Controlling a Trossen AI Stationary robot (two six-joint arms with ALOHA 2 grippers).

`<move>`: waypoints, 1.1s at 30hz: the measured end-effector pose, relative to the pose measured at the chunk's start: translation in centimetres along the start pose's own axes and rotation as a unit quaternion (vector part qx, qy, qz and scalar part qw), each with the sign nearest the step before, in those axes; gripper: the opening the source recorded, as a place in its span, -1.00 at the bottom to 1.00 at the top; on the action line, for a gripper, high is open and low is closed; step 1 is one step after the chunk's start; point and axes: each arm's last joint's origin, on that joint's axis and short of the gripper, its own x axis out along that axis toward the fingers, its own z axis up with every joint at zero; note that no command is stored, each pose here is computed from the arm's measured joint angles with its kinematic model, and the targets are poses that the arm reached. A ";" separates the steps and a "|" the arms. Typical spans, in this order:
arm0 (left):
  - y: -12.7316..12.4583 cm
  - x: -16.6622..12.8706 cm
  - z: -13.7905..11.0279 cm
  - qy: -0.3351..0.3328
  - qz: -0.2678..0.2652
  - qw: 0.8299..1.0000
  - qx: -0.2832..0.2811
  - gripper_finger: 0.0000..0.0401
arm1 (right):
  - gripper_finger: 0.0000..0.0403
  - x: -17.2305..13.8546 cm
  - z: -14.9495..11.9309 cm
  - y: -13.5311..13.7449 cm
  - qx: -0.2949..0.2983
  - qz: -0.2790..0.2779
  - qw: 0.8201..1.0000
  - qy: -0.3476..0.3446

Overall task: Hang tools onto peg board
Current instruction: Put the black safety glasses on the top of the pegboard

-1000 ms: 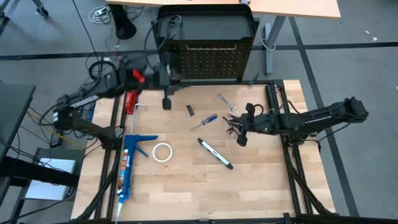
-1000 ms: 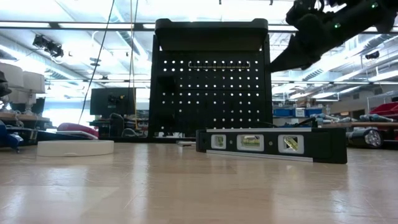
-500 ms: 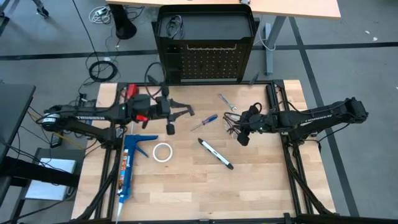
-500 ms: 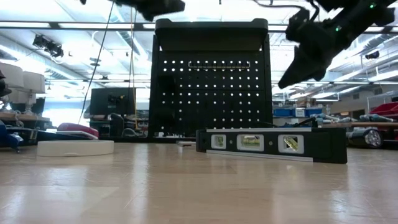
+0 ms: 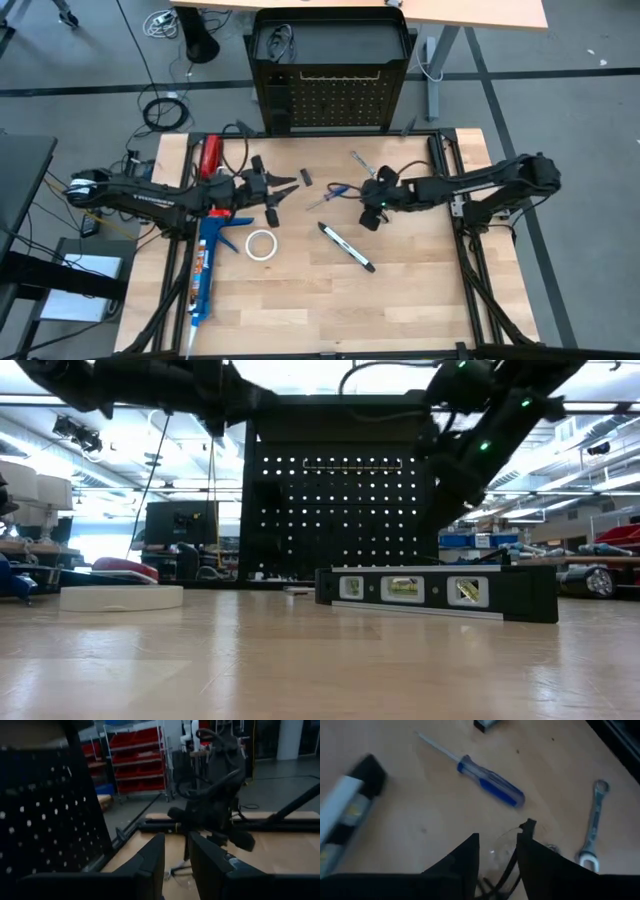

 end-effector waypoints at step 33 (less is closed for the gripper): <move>-0.7 -0.8 -1.7 0.026 -0.011 1.000 -0.005 -0.54 | -0.79 2.4 -2.3 1.2 -0.320 0.136 0.929 0.131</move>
